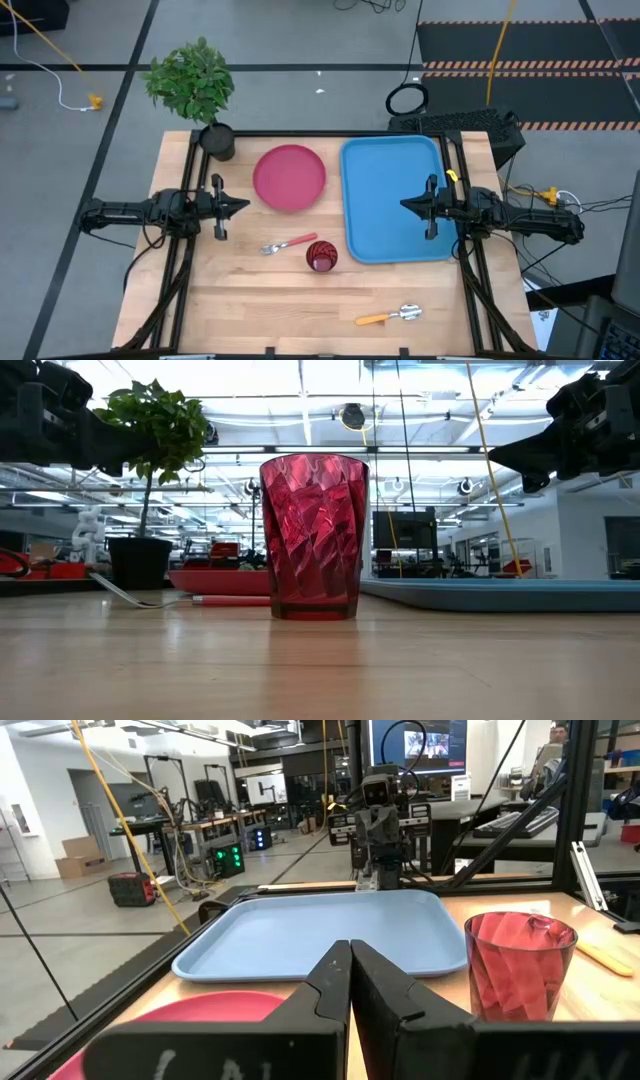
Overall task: Pick and place plate/cup/fork/spoon on tray
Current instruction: Put the red cup on the blue tray
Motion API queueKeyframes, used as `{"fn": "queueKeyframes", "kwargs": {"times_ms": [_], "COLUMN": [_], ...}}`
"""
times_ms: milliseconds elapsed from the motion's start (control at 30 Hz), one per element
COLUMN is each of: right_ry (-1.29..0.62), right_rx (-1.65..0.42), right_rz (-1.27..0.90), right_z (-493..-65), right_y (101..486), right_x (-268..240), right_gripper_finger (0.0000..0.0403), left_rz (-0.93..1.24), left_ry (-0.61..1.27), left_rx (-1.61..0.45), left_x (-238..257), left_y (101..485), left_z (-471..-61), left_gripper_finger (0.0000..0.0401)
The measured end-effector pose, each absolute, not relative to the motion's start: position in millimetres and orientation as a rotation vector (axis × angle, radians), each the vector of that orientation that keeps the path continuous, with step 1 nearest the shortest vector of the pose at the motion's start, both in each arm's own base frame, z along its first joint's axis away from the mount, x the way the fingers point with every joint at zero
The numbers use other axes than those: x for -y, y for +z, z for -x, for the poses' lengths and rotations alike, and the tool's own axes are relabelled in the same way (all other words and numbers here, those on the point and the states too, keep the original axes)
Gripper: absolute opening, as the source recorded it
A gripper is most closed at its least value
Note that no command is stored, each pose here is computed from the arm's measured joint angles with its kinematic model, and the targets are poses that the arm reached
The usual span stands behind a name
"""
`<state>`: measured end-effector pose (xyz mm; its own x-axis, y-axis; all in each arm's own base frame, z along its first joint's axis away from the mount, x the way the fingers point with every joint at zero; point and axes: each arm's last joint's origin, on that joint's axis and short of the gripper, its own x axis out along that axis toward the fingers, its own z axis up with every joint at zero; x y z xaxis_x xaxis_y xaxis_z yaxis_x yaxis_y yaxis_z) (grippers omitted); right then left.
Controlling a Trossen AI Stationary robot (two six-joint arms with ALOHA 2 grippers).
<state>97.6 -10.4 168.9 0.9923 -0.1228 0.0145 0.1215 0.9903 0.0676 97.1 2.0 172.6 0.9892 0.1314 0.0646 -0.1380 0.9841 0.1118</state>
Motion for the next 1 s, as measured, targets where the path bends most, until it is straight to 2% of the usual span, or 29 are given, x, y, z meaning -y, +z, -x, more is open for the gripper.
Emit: {"fn": "queueKeyframes", "kwargs": {"times_ms": [133,267,467,633,833,1000], "right_ry": [-0.122,-0.116,-0.022,0.074,0.114,0.103], "right_rx": [0.020,0.078,0.205,0.348,0.294,0.186], "right_rz": [-0.081,-0.191,-0.152,-0.129,-0.132,-0.139], "right_z": [-98,-97,-96,-84,-88,-112], "right_y": [169,174,191,255,322,370], "right_x": [10,10,8,4,3,6], "right_gripper_finger": [0.0000,0.0000,0.0000,0.0000,0.0000,0.0000], "left_rz": [-0.116,-0.116,-0.116,-0.116,-0.116,-0.116], "left_ry": [0.136,0.136,0.136,0.135,0.135,0.136], "left_rx": [0.057,0.057,0.057,0.057,0.057,0.057], "left_x": [-2,-2,-2,-2,-2,-2], "left_y": [173,173,173,173,173,173], "left_z": [-97,-97,-97,-97,-97,-97], "left_gripper_finger": [0.0010,0.0010,0.0010,0.0010,0.0010,0.0010]}}
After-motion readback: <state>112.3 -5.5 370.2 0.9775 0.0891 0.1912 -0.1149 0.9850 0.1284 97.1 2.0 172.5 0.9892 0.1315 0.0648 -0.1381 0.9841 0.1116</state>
